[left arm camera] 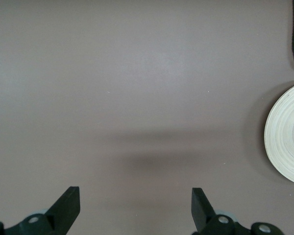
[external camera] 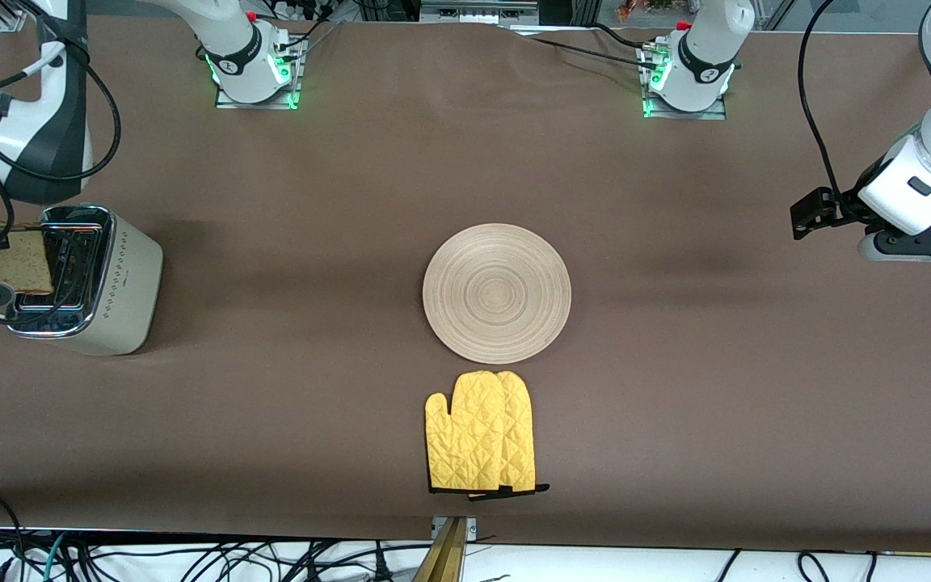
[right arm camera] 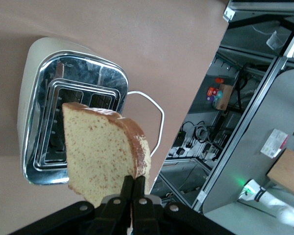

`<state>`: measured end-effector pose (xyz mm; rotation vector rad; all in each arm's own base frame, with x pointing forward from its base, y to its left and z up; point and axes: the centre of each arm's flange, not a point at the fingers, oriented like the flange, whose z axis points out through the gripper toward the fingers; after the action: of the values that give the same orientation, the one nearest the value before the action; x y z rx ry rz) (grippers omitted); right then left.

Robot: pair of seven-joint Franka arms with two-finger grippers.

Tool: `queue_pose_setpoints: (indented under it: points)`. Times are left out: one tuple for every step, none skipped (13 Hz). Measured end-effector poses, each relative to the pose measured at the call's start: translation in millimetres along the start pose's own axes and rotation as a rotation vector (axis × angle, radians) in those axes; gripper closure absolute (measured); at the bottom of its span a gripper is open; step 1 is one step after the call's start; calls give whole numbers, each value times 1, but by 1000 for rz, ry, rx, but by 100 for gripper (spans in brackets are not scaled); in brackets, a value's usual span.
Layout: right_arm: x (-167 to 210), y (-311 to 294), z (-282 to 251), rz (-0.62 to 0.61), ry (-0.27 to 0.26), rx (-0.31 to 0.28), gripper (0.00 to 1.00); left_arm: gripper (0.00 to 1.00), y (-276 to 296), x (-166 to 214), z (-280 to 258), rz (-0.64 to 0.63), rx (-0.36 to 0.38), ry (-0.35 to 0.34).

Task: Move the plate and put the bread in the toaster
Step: 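Lower the held bread into the toaster slot with the right gripper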

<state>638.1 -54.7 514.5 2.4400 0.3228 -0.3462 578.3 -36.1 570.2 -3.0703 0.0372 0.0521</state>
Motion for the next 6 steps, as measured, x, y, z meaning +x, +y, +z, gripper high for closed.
queue_pose_setpoints:
  points:
    - [4,-7,5,9,-11,0,97,0,0,0,0,0,0,0]
    - [8,-16,12,11,-24,1,97,0,0,0,0,0,0,-2]
    - [11,-22,22,13,-36,0,97,0,0,-1,1,0,0,-7]
    - [14,-27,32,12,-49,1,97,0,0,-1,1,0,1,-13]
    - [14,-29,38,9,-58,1,97,0,0,-2,1,0,1,-16]
    - [14,-29,42,7,-64,-1,97,0,0,-2,1,0,1,-16]
